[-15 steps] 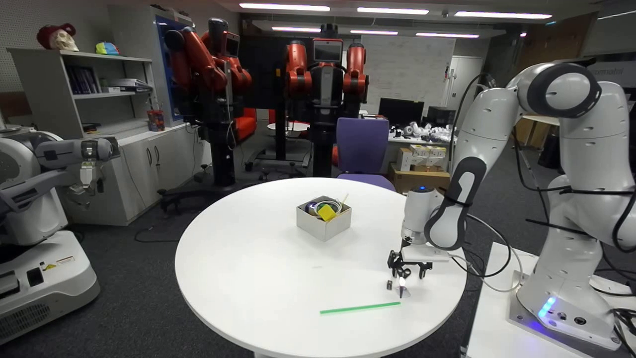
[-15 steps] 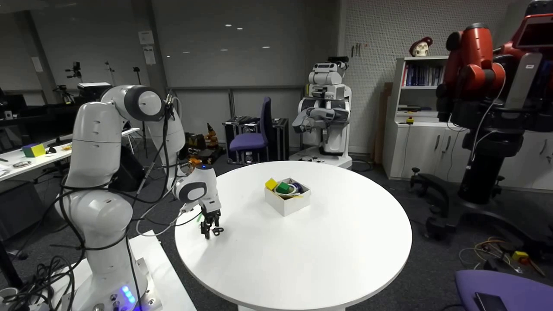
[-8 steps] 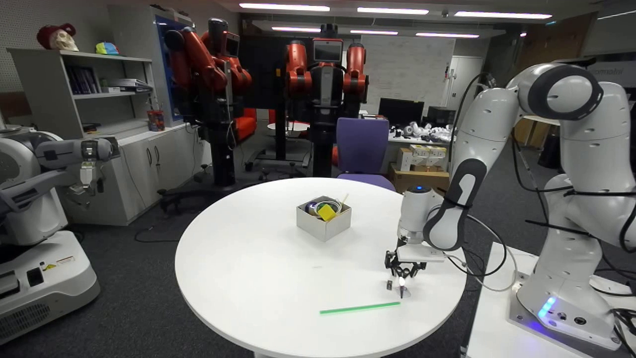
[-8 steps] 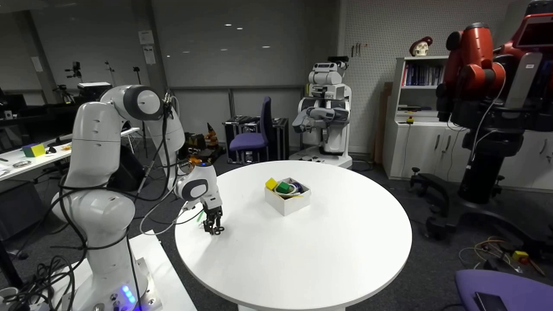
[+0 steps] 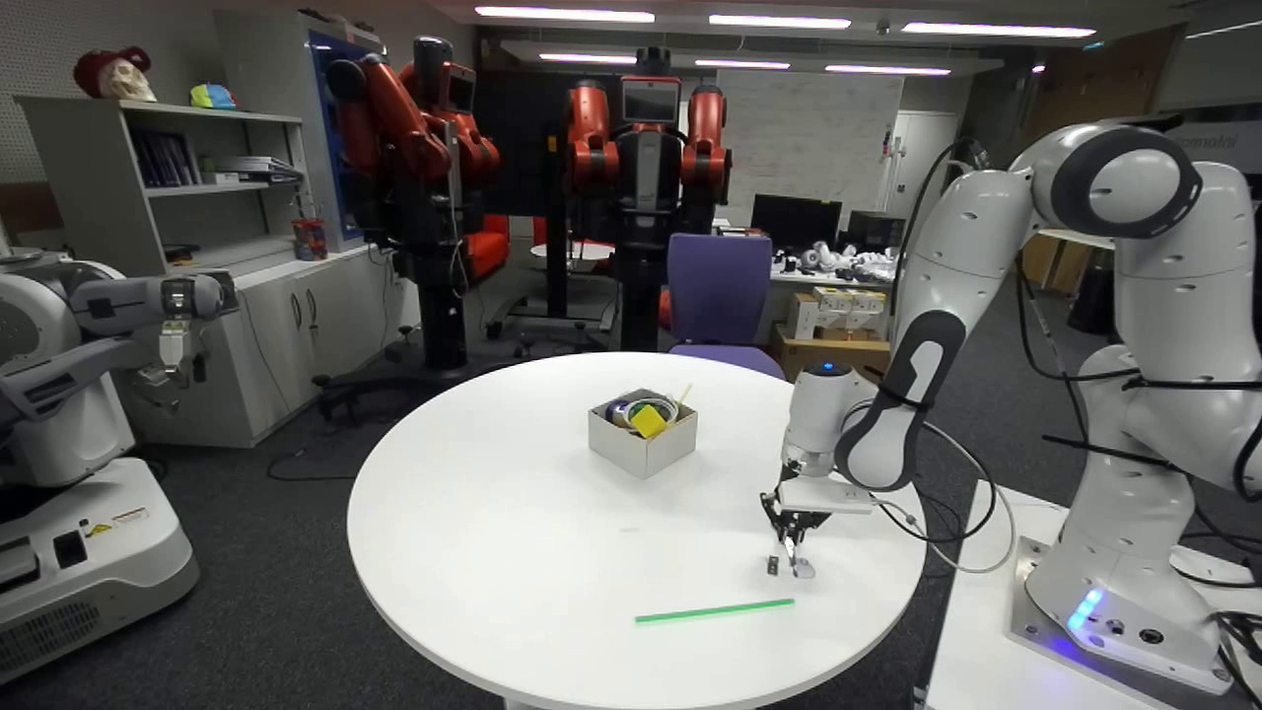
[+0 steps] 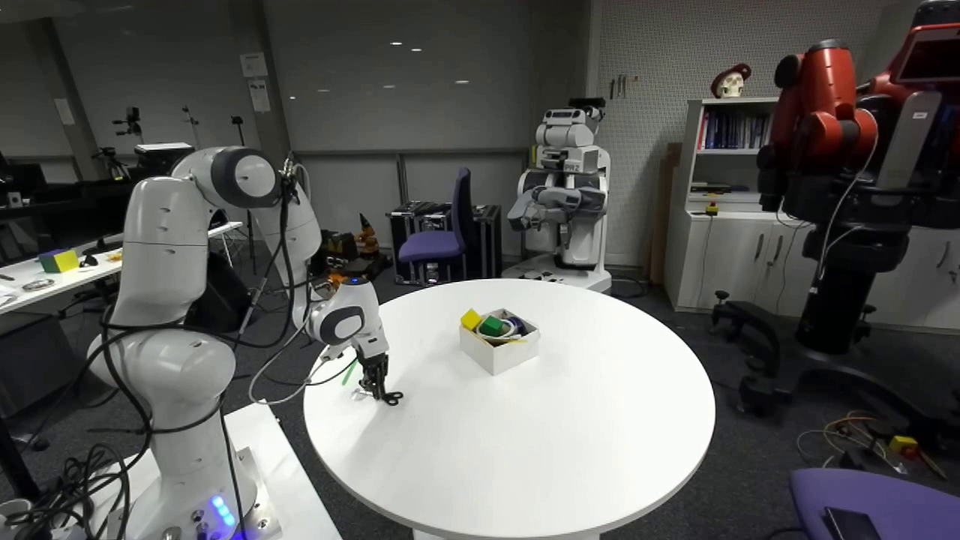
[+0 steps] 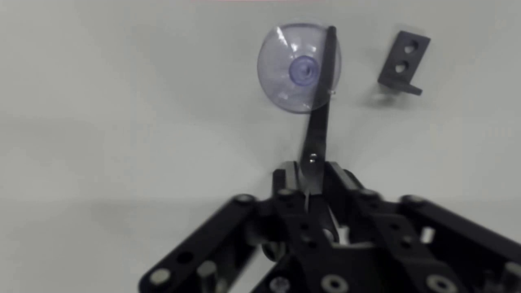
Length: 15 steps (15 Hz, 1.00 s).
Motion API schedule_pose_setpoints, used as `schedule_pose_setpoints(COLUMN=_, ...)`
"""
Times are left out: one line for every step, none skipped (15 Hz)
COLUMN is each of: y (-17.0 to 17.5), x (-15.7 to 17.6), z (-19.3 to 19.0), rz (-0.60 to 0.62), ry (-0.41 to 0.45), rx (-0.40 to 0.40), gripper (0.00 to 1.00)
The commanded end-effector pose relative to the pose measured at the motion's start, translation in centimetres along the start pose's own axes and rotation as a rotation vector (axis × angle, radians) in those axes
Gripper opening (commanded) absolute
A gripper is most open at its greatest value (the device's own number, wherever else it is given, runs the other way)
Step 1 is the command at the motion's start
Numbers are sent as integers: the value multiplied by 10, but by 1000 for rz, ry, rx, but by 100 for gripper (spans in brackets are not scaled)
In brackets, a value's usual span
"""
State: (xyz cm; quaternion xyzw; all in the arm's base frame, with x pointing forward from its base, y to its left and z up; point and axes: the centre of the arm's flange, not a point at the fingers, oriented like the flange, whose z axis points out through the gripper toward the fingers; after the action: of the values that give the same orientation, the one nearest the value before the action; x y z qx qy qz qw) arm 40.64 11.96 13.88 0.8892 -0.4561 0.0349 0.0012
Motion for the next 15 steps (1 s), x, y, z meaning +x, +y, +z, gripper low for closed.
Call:
schedule_pose_setpoints(y=-1, x=15, z=-26, rz=46, ry=24, rx=46, gripper=5)
schedule_pose_setpoints(y=0, x=19, z=-31, rz=58, ry=29, rx=56, gripper=0)
schedule_pose_setpoints(y=-2, x=22, z=-34, rz=65, ry=30, rx=62, gripper=0)
schedule_pose_setpoints(y=-3, x=25, z=-36, rz=72, ry=35, rx=67, gripper=0)
schedule_pose_setpoints(y=-4, x=27, z=-39, rz=76, ry=40, rx=73, gripper=0)
schedule_pose_setpoints(y=-5, x=28, z=-39, rz=79, ry=44, rx=73, gripper=0)
schedule_pose_setpoints(y=-5, x=29, z=-39, rz=80, ry=49, rx=69, gripper=0)
schedule_pose_setpoints(y=-5, x=30, z=-39, rz=79, ry=52, rx=65, gripper=0)
schedule_pose_setpoints(y=-3, x=31, z=-39, rz=86, ry=54, rx=64, gripper=26)
schedule_pose_setpoints(y=-1, x=32, z=-40, rz=88, ry=52, rx=59, gripper=28)
schedule_pose_setpoints(y=2, x=34, z=-41, rz=88, ry=58, rx=60, gripper=34)
schedule_pose_setpoints(y=2, x=35, z=-41, rz=90, ry=57, rx=56, gripper=41)
schedule_pose_setpoints(y=2, x=38, z=-40, rz=92, ry=57, rx=52, gripper=50)
schedule_pose_setpoints(y=1, x=40, z=-39, rz=96, ry=59, rx=50, gripper=57)
schedule_pose_setpoints(y=2, x=41, z=-40, rz=99, ry=59, rx=48, gripper=65)
